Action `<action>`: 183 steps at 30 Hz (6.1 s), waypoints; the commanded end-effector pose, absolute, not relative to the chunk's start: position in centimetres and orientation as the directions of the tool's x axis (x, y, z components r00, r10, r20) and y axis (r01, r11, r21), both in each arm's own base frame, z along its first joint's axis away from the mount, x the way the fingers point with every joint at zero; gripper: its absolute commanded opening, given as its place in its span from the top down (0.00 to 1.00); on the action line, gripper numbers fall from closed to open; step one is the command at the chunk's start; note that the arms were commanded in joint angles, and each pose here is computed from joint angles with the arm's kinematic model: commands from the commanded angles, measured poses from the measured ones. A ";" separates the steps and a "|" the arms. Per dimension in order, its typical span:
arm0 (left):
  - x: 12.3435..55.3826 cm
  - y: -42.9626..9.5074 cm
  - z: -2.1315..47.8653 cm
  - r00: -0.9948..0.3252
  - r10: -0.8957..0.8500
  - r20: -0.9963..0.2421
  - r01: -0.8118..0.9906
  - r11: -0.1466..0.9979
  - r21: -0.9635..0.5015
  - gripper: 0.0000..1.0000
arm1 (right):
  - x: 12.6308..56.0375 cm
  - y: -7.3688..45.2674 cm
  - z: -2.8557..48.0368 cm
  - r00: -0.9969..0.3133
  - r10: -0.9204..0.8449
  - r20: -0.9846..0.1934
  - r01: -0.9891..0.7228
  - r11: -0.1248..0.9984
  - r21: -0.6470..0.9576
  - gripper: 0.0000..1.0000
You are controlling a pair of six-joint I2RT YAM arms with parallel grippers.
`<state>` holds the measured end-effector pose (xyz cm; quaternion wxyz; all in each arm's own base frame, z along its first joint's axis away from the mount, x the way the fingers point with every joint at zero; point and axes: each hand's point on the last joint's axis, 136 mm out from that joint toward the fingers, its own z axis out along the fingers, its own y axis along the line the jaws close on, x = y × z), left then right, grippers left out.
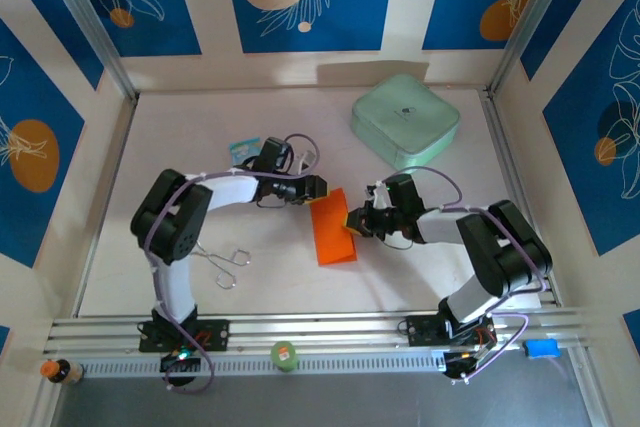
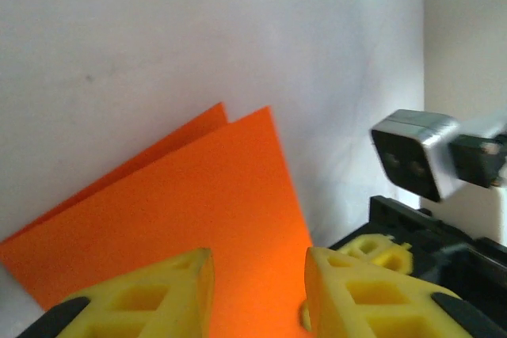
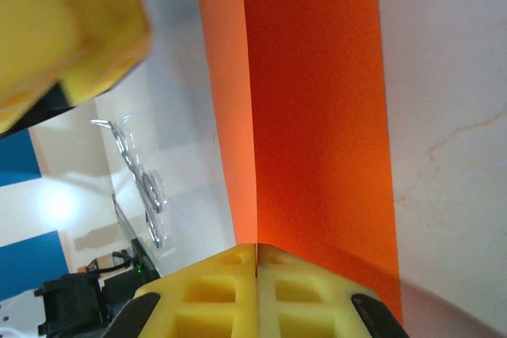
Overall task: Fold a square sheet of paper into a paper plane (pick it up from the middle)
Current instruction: Fold the triangle a second time at the center of the table.
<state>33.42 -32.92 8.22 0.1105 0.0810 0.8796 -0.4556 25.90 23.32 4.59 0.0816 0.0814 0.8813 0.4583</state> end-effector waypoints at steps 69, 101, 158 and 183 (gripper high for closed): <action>19.7 -38.6 8.2 -0.467 0.461 -0.755 0.809 0.568 -0.153 1.00 | 25.8 18.8 6.4 -0.917 0.394 -0.058 0.236 0.655 0.718 0.71; 21.1 -37.9 6.2 -0.749 0.293 -0.595 0.631 0.590 -0.504 1.00 | 20.8 20.0 2.9 -0.892 0.429 -0.140 0.212 0.673 0.709 1.00; 23.8 -35.3 3.0 -0.817 0.219 -0.533 0.526 0.661 -0.535 0.90 | 18.9 18.1 -0.7 -0.930 0.361 -0.074 0.259 0.782 0.566 1.00; 22.8 -34.6 0.2 -0.881 0.190 -0.433 0.433 0.693 -0.577 0.91 | 20.1 20.8 4.2 -0.945 0.311 -0.098 0.157 0.698 0.698 1.00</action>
